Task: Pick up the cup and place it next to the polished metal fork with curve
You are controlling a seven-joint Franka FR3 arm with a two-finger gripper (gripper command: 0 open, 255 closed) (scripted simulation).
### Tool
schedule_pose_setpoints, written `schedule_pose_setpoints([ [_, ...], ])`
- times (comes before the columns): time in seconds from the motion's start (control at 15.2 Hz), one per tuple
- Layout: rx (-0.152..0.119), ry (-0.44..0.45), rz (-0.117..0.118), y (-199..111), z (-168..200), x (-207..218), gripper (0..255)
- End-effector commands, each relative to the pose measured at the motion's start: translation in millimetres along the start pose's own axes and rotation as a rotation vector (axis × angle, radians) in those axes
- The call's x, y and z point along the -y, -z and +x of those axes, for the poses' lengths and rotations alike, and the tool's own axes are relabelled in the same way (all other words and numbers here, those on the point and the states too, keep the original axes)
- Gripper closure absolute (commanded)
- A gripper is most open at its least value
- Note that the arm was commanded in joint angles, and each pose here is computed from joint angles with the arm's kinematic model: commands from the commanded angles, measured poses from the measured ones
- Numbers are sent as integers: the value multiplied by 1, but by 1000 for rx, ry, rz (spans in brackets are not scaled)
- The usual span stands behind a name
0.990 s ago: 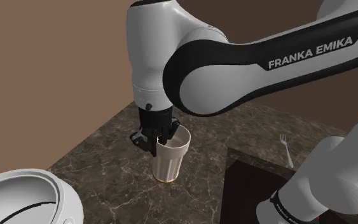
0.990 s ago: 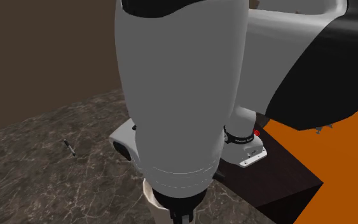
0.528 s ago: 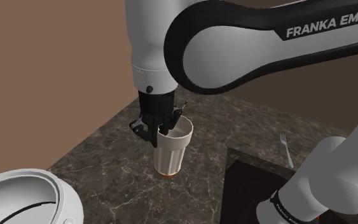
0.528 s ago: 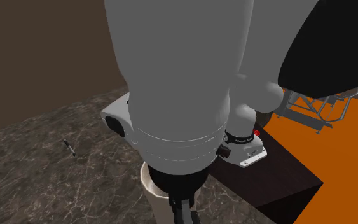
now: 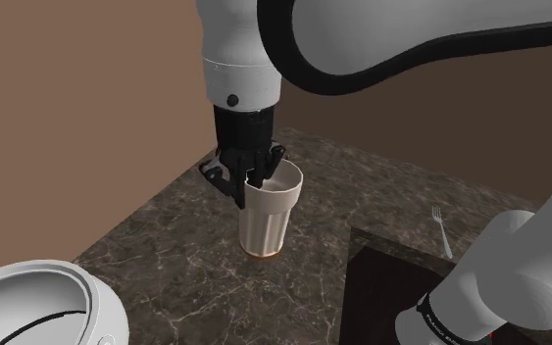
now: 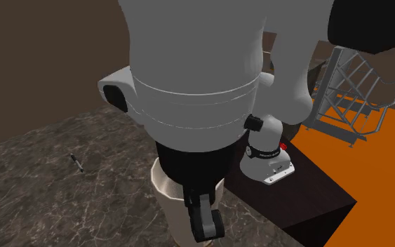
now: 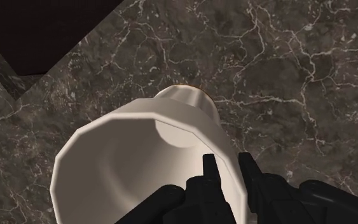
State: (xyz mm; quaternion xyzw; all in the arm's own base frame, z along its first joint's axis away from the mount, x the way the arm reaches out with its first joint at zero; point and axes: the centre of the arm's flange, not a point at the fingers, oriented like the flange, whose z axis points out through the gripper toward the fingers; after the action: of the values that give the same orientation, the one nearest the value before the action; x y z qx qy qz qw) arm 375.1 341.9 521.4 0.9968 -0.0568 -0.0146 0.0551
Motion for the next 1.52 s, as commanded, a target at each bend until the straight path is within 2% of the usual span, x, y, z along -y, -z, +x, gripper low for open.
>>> schedule_pose_setpoints([
  [0.0, 0, 0, 0, 11, -2, -1, 255],
  [1.19, 0, 0, 0, 101, -4, -11, 255],
  [1.45, 0, 0, 0, 95, -10, -63, 255],
])
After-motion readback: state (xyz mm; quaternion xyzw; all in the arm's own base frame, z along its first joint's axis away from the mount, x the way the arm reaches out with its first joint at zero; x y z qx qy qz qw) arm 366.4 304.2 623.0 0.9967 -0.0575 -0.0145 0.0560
